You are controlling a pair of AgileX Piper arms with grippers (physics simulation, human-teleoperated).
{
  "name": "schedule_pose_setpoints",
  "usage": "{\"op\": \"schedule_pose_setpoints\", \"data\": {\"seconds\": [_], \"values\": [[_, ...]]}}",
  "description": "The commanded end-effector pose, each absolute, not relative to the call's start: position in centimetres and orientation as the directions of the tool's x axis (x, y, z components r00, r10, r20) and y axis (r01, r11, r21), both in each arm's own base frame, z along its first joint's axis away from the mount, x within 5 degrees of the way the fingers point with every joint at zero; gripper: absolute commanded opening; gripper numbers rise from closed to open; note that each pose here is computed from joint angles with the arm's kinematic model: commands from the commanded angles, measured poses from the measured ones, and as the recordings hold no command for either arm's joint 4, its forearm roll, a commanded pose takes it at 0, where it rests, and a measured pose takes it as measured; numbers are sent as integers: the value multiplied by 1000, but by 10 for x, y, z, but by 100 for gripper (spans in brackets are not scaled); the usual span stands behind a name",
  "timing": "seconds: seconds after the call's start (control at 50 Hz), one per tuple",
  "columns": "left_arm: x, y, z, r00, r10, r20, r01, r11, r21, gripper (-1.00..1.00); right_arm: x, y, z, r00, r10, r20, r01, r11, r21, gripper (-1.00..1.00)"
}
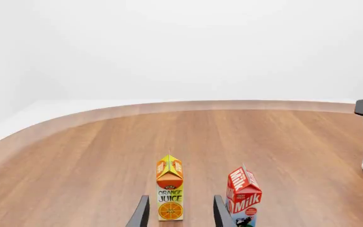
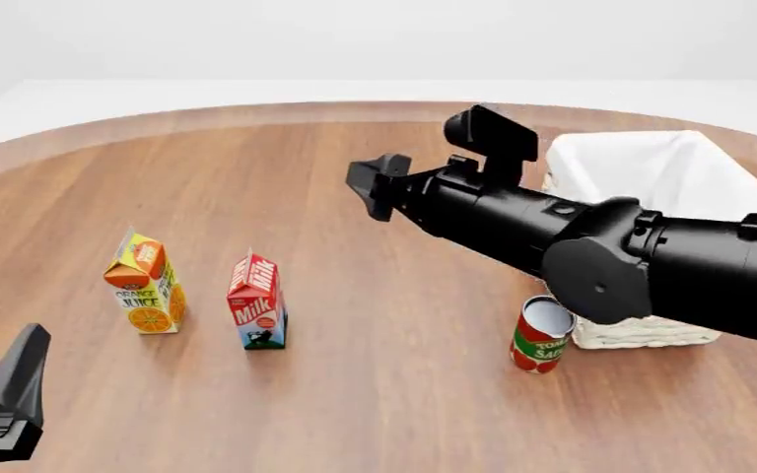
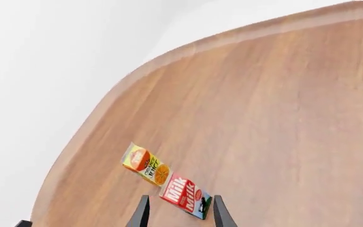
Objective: Pick the milk and place it in the basket.
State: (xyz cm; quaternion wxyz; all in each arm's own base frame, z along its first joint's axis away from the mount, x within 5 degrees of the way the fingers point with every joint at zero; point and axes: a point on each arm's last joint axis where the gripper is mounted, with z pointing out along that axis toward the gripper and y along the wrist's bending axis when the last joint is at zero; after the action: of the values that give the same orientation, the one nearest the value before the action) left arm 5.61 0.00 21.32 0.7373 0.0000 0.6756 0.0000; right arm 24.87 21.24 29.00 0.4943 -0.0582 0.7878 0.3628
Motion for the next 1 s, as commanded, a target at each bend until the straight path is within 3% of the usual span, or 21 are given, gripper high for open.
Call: {"op": "schedule_pose_setpoints", "data": {"seconds": [0.02, 0.56, 1.0], "values": [[56, 0, 213, 87, 0, -996, 0, 1000, 0, 100, 263, 241, 269, -556, 257, -791, -438, 718, 541, 100], [56, 0, 213, 87, 0, -996, 0, 1000, 0, 100, 304, 281, 252, -585, 158, -795, -441, 761, 476, 100], [56, 0, 213, 87, 0, -996, 0, 1000, 0, 100, 313, 319, 229, -640, 102, -761, -443, 761, 474, 100]]}}
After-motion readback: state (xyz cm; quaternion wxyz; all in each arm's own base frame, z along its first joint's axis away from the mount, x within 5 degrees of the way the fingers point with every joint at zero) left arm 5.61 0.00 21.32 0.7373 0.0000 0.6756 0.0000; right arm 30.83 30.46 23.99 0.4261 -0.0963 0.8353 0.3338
